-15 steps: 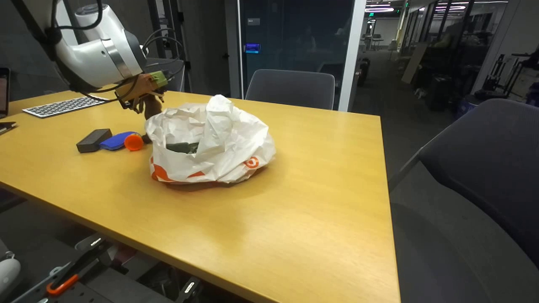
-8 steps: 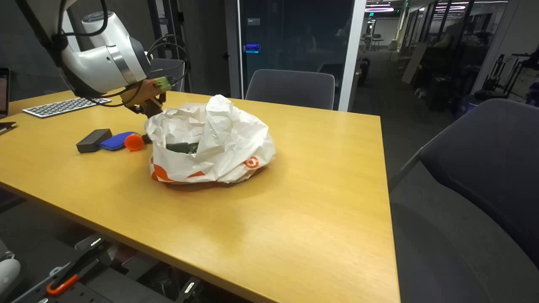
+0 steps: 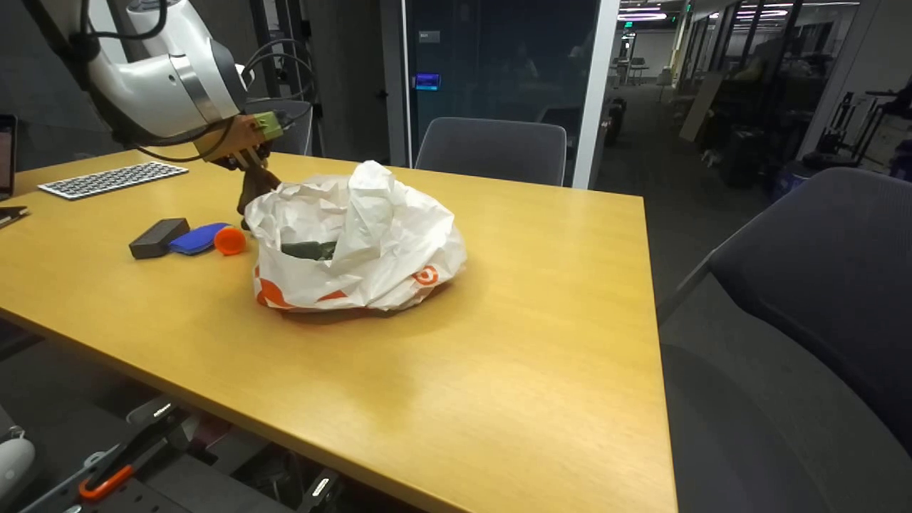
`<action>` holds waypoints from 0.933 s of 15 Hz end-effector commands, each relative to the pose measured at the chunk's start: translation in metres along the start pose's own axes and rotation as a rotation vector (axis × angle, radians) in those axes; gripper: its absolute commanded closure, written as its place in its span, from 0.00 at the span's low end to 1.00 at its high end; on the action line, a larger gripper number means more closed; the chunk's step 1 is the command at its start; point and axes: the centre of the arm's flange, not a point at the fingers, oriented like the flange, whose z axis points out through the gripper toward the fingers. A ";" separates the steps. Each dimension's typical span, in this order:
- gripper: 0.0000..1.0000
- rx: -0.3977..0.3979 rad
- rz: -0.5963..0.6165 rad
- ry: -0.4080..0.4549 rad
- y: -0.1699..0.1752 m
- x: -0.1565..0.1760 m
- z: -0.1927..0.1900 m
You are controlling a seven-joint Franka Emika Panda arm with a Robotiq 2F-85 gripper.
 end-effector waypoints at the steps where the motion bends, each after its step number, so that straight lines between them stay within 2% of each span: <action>1: 0.87 -0.114 0.038 0.086 0.013 0.025 -0.086; 5: 0.87 -0.323 0.074 0.149 0.045 0.035 -0.179; 7: 0.87 -0.420 0.127 0.164 0.063 0.029 -0.228; 9: 0.87 -0.524 0.195 0.139 0.077 0.011 -0.272; 11: 0.87 -0.619 0.263 0.070 0.081 -0.018 -0.303; 13: 0.87 -0.666 0.333 -0.045 0.072 -0.053 -0.313; 14: 0.87 -0.667 0.362 -0.107 0.035 -0.050 -0.301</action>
